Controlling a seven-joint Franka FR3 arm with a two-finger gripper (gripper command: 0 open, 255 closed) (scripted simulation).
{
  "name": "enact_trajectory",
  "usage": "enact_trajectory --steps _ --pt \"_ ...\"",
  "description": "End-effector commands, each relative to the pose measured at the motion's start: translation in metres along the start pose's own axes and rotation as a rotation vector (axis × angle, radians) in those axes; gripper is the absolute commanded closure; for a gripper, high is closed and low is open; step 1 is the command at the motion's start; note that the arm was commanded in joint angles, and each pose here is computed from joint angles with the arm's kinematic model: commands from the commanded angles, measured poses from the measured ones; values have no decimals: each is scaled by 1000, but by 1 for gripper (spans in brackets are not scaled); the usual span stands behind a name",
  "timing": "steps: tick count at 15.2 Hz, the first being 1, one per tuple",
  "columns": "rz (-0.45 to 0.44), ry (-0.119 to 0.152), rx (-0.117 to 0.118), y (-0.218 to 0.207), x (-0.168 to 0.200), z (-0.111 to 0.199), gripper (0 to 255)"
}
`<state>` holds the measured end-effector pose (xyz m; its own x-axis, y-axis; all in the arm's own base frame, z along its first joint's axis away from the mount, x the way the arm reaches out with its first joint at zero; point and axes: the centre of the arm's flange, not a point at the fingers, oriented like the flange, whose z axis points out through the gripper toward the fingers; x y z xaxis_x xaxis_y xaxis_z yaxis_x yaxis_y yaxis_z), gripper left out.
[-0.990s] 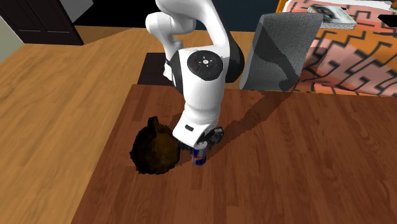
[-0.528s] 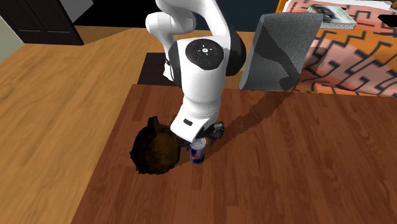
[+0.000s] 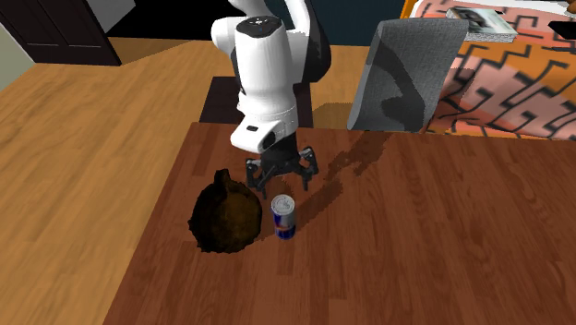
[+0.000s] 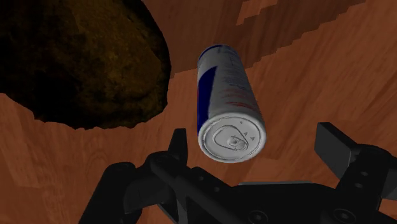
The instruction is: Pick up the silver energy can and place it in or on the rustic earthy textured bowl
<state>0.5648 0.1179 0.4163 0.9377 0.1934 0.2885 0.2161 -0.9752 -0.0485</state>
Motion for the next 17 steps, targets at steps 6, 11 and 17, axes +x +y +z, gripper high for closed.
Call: enact_trajectory --steps 6,11,17 --pt "1 11 2 0 -3 27 0" --pt "1 11 2 0 -3 27 0" --pt "1 11 2 0 -3 27 255"
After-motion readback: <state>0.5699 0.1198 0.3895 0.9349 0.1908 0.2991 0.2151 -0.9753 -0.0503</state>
